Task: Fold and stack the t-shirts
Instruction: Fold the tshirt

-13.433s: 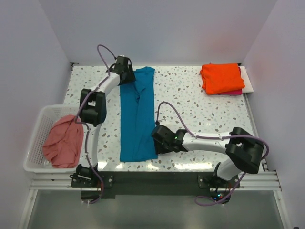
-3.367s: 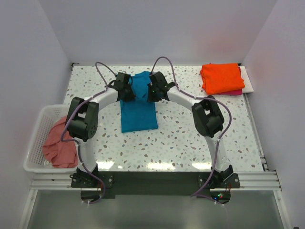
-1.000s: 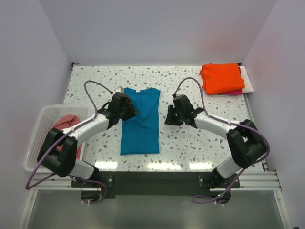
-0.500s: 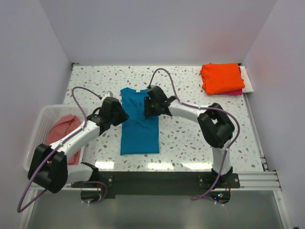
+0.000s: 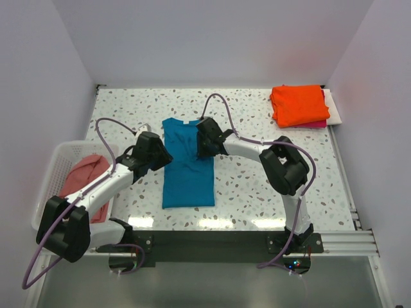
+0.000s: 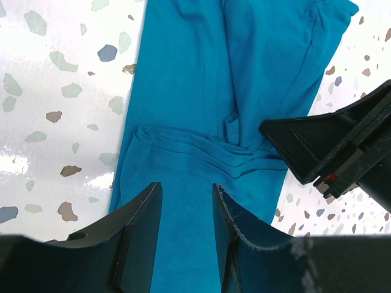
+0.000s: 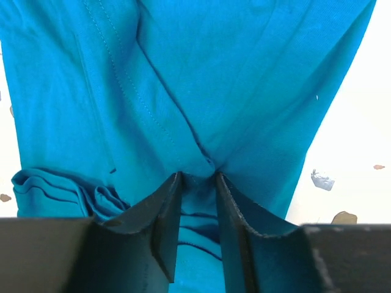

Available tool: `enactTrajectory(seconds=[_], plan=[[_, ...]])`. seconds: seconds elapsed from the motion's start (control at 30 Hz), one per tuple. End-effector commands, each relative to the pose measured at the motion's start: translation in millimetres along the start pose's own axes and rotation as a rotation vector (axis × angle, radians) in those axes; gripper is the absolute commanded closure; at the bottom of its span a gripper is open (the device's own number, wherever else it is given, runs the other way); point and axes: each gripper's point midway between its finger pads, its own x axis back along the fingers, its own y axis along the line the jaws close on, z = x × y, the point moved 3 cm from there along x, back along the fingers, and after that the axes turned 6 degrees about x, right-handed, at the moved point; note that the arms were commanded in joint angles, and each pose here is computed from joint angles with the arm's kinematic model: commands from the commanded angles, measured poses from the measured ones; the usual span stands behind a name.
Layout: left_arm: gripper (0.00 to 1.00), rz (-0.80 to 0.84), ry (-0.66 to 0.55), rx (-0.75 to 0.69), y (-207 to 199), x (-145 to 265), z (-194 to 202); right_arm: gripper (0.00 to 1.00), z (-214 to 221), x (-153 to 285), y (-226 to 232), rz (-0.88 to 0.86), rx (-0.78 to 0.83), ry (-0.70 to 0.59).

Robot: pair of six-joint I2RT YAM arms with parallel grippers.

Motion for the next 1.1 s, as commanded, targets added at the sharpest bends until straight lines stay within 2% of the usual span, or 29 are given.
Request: enactTrajectory(seconds=[0.0,0.2,0.53,0.6,0.9,1.07], plan=[[0.57,0.023,-0.024,-0.012,-1,3,-6,0.69,-27,9,11,-0.013,-0.017,-0.090],[0.57,0.021,-0.015,-0.014,1,1,-3,0.78,-29,7,15,-0.022,-0.002,-0.095],[0.57,0.021,-0.004,-0.021,3,0,0,0.88,-38,16,27,-0.039,0.063,-0.138],[0.57,0.018,-0.001,-0.020,4,0,0,0.88,-37,17,31,-0.036,0.086,-0.139],[0.57,0.024,0.005,-0.022,3,0,1,0.73,-36,17,31,-0.015,0.121,-0.132],[0.57,0.025,0.006,-0.022,3,0,2,0.73,-34,12,30,0.002,0.129,-0.124]])
